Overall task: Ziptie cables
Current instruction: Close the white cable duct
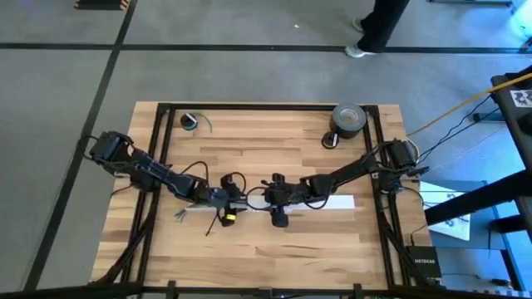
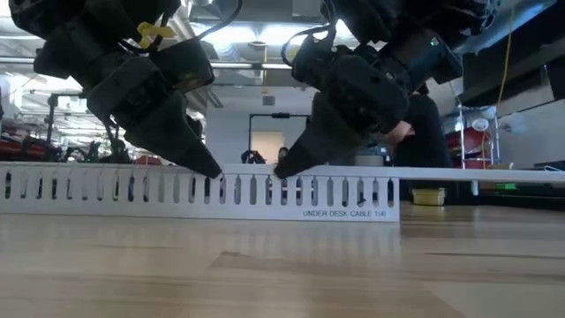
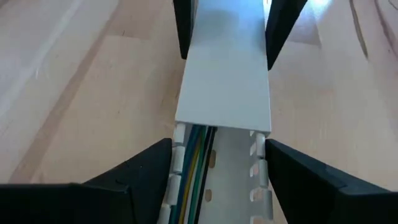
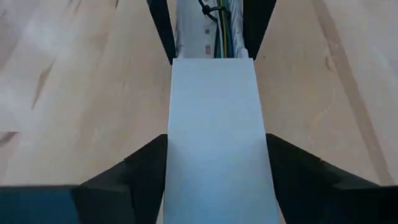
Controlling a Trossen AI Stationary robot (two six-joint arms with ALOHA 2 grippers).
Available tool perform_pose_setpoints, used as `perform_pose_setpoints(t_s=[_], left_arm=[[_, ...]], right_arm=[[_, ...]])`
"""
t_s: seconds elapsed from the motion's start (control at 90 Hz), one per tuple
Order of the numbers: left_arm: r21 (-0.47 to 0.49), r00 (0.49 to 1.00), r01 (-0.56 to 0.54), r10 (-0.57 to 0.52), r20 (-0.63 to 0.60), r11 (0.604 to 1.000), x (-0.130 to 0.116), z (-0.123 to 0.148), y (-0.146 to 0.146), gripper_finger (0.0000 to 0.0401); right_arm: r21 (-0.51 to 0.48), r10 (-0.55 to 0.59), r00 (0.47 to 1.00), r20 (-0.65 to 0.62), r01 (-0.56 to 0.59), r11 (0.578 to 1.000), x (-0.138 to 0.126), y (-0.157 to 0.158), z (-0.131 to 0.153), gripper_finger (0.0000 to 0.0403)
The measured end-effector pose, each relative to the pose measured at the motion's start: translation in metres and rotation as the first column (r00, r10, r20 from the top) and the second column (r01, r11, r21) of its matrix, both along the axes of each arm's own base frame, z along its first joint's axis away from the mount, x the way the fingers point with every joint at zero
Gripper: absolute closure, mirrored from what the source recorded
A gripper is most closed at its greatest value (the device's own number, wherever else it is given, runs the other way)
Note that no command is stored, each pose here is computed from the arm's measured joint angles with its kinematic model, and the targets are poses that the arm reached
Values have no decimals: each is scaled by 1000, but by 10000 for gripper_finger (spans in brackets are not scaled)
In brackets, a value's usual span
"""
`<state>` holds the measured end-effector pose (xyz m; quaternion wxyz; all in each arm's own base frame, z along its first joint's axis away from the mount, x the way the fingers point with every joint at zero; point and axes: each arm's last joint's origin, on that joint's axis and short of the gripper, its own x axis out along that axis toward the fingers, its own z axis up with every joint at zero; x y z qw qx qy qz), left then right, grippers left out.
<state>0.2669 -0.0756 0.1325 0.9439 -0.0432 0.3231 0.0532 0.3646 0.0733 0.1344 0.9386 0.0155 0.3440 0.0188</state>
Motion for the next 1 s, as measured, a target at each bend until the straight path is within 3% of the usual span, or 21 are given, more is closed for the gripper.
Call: perform_pose_setpoints(t_s=[1.0], left_arm=[[-7,998,40,-40,-38,999,-4,-4,-4,164]], right_arm=[[25,50,999,19,-50,998,77,8,-5,190]])
